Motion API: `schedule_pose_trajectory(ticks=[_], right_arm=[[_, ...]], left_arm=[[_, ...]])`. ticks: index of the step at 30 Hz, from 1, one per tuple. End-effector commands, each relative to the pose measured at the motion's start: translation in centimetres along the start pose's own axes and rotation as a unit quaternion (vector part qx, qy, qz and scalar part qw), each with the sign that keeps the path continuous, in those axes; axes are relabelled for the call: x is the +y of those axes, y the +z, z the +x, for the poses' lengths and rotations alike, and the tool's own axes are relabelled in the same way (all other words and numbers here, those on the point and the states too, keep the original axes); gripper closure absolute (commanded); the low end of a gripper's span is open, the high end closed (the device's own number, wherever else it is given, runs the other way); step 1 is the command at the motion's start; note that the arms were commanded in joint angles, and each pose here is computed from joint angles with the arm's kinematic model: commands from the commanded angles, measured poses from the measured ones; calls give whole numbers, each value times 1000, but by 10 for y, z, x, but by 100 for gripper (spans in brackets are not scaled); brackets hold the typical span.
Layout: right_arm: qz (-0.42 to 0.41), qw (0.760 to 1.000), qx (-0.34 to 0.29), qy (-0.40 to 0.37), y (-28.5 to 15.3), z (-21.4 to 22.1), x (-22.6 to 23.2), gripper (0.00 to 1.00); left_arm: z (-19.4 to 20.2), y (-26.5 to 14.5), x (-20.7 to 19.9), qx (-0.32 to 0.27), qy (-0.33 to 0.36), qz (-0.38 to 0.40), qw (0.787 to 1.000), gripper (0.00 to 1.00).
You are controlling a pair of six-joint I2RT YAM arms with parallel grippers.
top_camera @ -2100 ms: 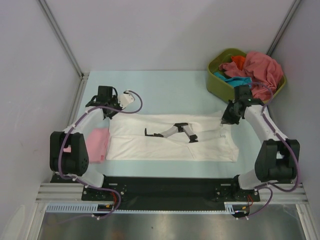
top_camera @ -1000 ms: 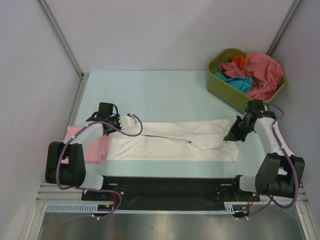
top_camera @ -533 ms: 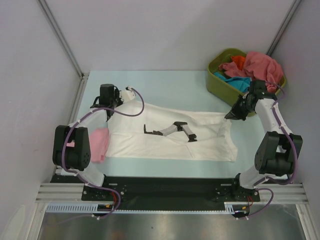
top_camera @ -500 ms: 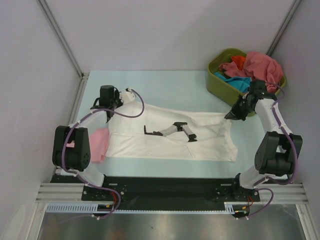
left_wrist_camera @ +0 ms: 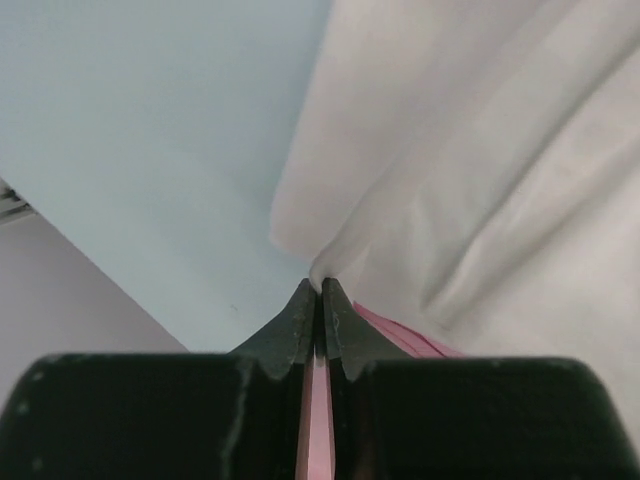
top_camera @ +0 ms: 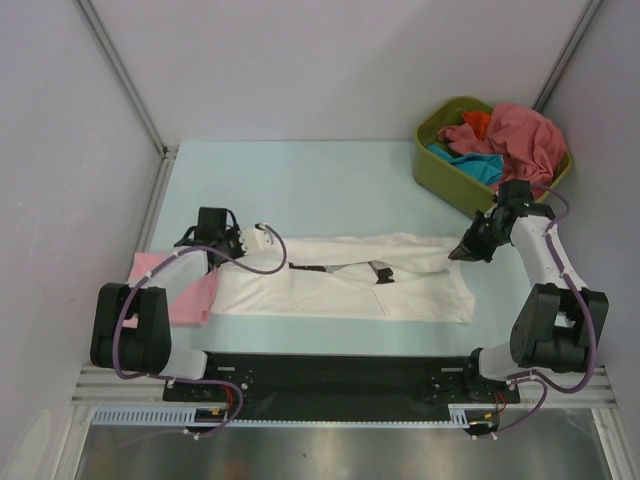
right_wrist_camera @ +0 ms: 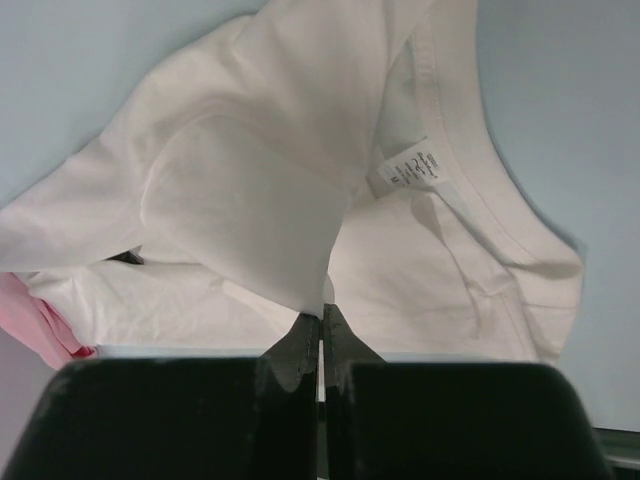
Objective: Fold and stack the t-shirts
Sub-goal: Fold the tshirt
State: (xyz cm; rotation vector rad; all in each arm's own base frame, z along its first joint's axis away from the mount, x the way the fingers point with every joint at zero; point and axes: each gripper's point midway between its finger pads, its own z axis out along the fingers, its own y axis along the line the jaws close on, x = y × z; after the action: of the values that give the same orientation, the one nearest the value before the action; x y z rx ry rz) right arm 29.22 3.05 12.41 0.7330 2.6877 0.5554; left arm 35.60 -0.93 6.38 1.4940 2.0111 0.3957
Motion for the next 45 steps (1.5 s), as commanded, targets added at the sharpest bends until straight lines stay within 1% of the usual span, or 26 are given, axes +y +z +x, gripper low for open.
schedule_pose_trajectory(ticks=[1,5,7,8,11,13,14,16,17,18,20,21,22,23,24,25,27,28,29,30,31,35,37,40,43,45], right_arm=[[-2,1000,2,-5,-4,6,-3,100],[-4,1000,2,-4,-1,5,-3,100],[-4,1000,2,-5,-1,4,-3,100],[-3,1000,1,-5,-1,4,-3,100],[-5,1000,1,-5,-2,4,-2,100],[-8,1000,1,-5,-2,4,-1,100],[-8,1000,1,-4,-2,4,-1,100],[-15,1000,0,-4,-2,3,1,100],[-16,1000,-1,-3,-1,3,1,100],[-20,1000,-8,-1,0,-2,3,100],[-27,1000,-16,4,2,-8,7,100],[-33,999,-28,10,5,-17,11,100],[-35,999,-36,16,7,-23,14,100],[-34,998,-47,22,9,-30,14,100],[-46,996,-72,27,11,-44,20,100],[-53,994,-86,48,11,-52,25,100],[-60,988,-129,64,13,-71,31,100],[-65,984,-143,90,11,-78,33,100],[-66,980,-158,101,11,-85,34,100],[-78,975,-180,104,9,-95,40,100],[-82,972,-190,114,9,-99,42,100],[-58,960,-232,146,14,-118,36,100],[-54,959,-232,151,20,-118,34,100],[-52,963,-217,151,33,-112,33,100],[-49,966,-211,142,41,-108,34,100],[-50,966,-214,139,43,-109,36,100]], left_arm=[[2,-7,-29,-11,27,53,998,90],[9,-2,-38,0,31,58,998,89],[11,0,-40,4,31,67,997,84],[9,-3,-40,3,33,76,997,72],[6,-12,-43,-2,42,111,993,52],[-2,-17,-38,-18,47,120,991,48],[-8,-23,-29,-22,44,120,992,37],[-27,-30,-18,-53,18,119,991,35],[-43,-37,0,-74,9,104,992,29],[-53,-40,4,-86,-11,99,991,28],[-85,-40,15,-105,3,74,992,29],[-96,-39,15,-109,-1,69,992,30],[-122,-39,13,-124,21,59,990,32],[-134,-34,8,-129,27,66,989,34],[-147,-33,3,-138,21,72,988,35],[-176,-38,1,-164,35,74,983,36],[-202,-29,-14,-174,29,101,979,38],[-223,-30,-26,-188,41,116,974,39],[-243,-33,-24,-206,44,114,971,41],[-252,-24,-37,-204,46,129,969,41],[-276,-29,-47,-223,66,130,964,42],[-316,-21,-92,-251,107,155,950,44],[-336,-22,-114,-271,121,168,940,44],[-361,-9,-127,-293,130,154,935,39],[-408,-2,-109,-346,114,98,926,38],[-421,12,-111,-354,108,94,924,38]])
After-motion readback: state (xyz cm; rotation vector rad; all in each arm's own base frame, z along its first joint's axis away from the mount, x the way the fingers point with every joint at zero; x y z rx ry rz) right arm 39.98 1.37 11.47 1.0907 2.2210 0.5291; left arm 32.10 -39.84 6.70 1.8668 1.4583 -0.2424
